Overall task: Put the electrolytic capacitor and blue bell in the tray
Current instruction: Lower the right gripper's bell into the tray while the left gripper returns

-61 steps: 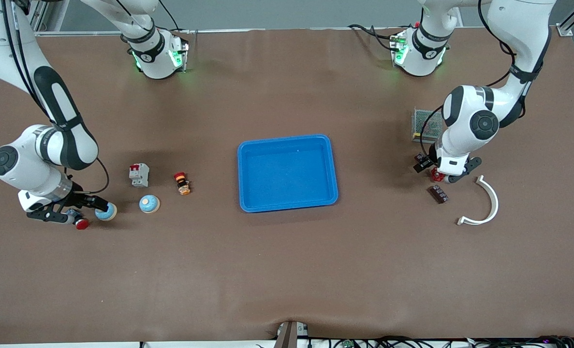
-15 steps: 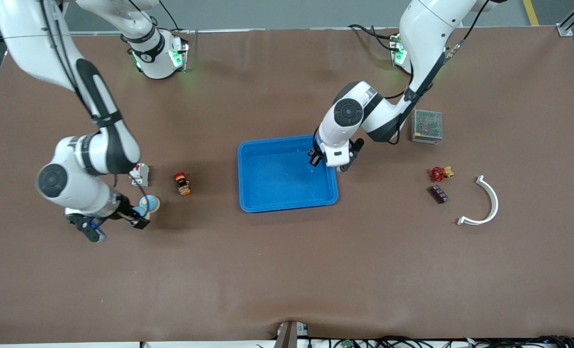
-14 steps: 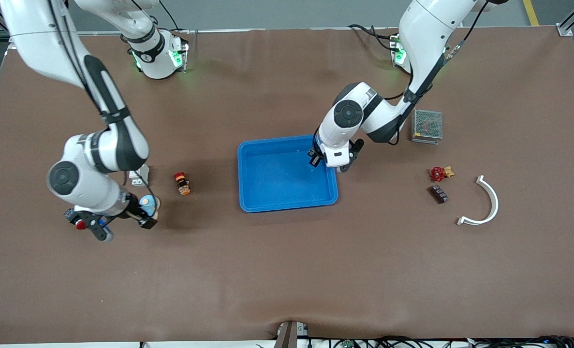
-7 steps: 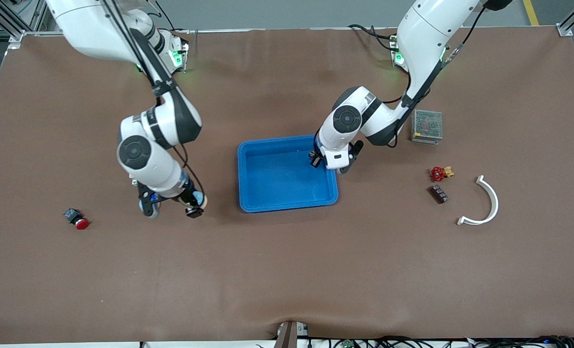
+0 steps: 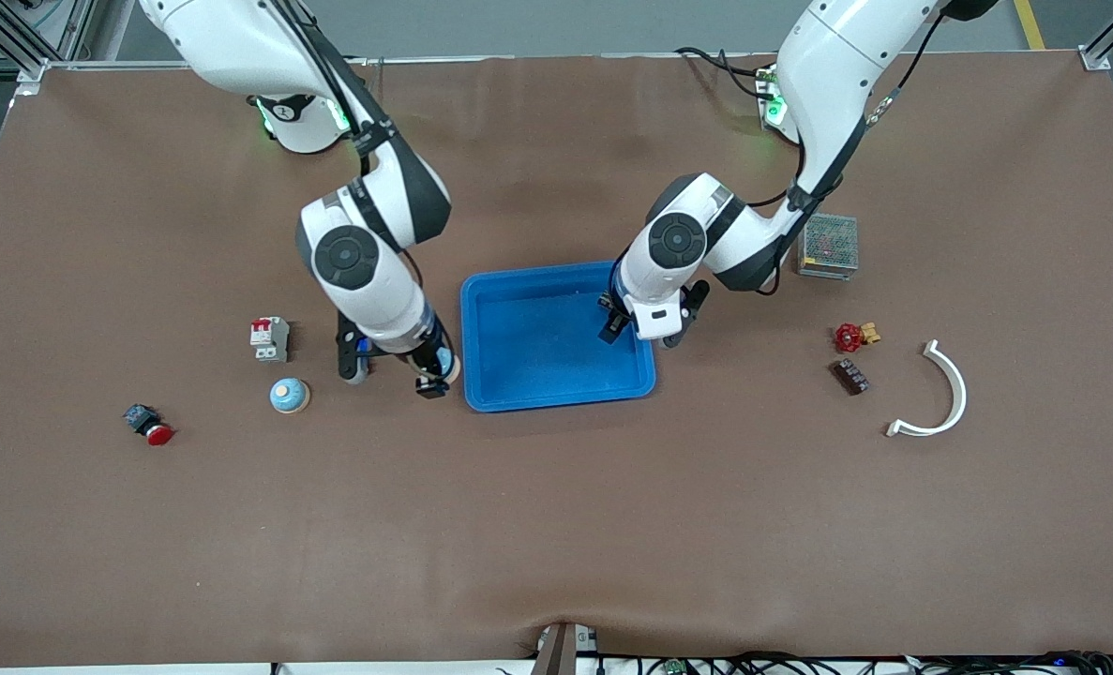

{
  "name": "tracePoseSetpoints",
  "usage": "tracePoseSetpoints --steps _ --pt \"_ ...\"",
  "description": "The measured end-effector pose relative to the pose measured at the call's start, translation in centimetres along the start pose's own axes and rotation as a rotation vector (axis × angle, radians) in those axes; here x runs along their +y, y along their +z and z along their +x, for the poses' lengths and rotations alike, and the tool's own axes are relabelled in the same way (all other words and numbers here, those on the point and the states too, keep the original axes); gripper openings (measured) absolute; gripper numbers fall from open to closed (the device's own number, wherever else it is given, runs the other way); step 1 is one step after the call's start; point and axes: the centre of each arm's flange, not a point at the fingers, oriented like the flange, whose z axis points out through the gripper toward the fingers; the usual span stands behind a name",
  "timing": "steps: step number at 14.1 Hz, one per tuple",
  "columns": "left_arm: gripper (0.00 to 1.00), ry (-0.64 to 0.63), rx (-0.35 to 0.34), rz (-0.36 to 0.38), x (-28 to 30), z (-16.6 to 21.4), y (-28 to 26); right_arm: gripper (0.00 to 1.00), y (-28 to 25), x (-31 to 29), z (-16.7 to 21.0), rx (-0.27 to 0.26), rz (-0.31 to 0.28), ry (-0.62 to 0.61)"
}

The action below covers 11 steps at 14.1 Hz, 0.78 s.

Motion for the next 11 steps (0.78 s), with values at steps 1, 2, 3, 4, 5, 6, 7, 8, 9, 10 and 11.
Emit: tracePoseSetpoints --steps 1,2,3,4,5,6,7,8,9,10,11 --pt "1.0 -0.008 0.008 0.021 0.5 0.5 -1.5 0.69 0.3 0.5 -1.1 0.0 -0.004 0.01" --pt "1.0 -0.019 0.015 0.028 1.0 1.2 -3.0 0.69 1.0 1.0 -2.3 0.003 -0.013 0.016" --pt "1.0 -0.032 0.022 0.028 1.3 2.2 -4.5 0.69 2.1 1.7 -3.4 0.008 -0.025 0.019" --pt "1.0 -0.039 0.027 0.028 1.3 3.4 -5.6 0.69 3.2 2.3 -4.2 0.014 -0.038 0.019" --pt "1.0 -0.04 0.031 0.033 1.2 5.0 -6.4 0.69 4.5 2.8 -5.0 0.019 -0.05 0.016" --pt "1.0 -0.027 0.039 0.045 1.0 6.8 -6.9 0.69 5.8 3.2 -5.5 0.024 -0.059 0.016" --pt "1.0 -0.009 0.051 0.062 0.7 8.9 -7.3 0.69 6.9 3.5 -6.0 0.029 -0.068 0.016" --pt "1.0 0.001 0.061 0.077 0.4 10.9 -7.6 0.69 7.9 3.6 -6.4 0.034 -0.077 0.015" --pt "1.0 0.005 0.068 0.085 0.1 12.9 -7.8 0.69 8.7 3.6 -6.7 0.037 -0.082 0.016" --pt "1.0 0.011 0.071 0.092 -0.2 14.7 -8.0 0.69 9.4 3.5 -6.9 0.039 -0.086 0.018" --pt "1.0 0.021 0.077 0.099 -0.6 16.4 -8.0 0.69 9.9 3.2 -6.9 0.04 -0.086 0.019"
